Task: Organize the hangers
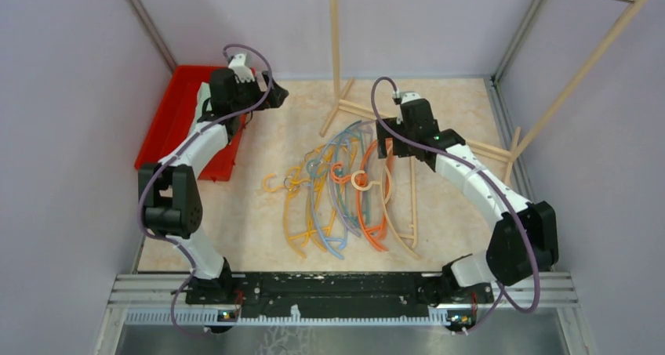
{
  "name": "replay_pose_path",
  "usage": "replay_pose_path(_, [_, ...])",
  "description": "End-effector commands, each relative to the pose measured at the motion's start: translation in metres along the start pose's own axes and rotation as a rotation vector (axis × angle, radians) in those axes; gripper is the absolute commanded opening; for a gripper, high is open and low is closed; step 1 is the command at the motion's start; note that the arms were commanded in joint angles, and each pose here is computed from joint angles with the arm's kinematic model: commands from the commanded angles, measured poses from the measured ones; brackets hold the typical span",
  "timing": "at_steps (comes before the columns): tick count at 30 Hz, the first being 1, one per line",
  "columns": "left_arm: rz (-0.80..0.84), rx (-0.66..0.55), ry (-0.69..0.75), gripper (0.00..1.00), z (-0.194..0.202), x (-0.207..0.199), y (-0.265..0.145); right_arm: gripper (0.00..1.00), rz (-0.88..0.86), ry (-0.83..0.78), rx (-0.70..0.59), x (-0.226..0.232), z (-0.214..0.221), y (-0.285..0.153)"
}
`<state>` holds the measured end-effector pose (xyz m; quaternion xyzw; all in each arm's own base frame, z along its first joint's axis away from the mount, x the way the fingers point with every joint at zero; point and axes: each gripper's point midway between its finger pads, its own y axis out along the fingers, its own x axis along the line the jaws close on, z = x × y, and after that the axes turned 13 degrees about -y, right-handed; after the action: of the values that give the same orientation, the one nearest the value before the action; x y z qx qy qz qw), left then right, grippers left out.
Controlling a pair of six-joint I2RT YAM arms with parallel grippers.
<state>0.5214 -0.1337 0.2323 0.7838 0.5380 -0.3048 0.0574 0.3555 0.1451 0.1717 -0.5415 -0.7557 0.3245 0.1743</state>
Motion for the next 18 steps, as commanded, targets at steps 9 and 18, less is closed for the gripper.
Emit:
replay_pose_path(9, [0.01,0.044,0.074,1.0,0.019,-0.019,-0.01,0.57,-0.174,-0.056,0.027,0.04,0.055,-0.024])
replay_pose_path(18, [-0.003,0.114,0.067,1.0,0.05,-0.007,-0.016,0.5,-0.236,-0.11,0.198,0.079,0.109,-0.01])
